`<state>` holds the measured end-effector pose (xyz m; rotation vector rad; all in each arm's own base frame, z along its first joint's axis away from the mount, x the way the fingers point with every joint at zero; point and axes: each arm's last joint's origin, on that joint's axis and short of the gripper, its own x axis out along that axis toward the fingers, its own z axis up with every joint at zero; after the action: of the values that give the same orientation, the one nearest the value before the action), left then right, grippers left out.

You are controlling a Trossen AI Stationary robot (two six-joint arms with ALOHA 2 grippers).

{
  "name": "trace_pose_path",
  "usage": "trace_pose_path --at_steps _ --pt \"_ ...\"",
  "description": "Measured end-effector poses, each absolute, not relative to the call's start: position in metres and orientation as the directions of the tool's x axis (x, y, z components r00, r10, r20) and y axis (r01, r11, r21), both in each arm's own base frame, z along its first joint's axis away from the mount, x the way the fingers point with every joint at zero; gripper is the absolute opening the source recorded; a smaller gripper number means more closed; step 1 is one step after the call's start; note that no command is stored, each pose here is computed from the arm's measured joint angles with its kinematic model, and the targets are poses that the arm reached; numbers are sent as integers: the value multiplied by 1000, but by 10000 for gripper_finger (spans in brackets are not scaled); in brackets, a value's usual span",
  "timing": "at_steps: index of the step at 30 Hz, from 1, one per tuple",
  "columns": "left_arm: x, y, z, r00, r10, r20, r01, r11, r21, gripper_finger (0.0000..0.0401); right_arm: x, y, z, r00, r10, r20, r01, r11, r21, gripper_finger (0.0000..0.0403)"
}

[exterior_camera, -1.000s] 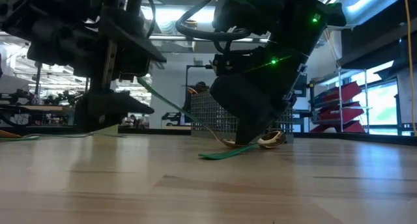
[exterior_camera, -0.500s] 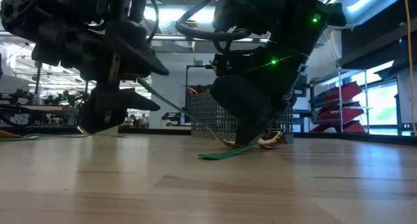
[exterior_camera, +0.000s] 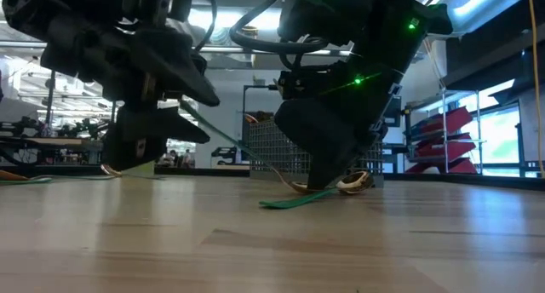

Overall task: Sort silverware
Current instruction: Put the green spoon on the gray silverware organizer

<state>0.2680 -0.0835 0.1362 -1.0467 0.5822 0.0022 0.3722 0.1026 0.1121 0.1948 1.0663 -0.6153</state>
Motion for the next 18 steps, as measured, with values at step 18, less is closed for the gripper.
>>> trace_pose_path --at_steps 18 --pt "270 -75 135 855 -228 -466 -285 544 -789 45 371 102 112 329 -381 -864 560 815 -147 0"
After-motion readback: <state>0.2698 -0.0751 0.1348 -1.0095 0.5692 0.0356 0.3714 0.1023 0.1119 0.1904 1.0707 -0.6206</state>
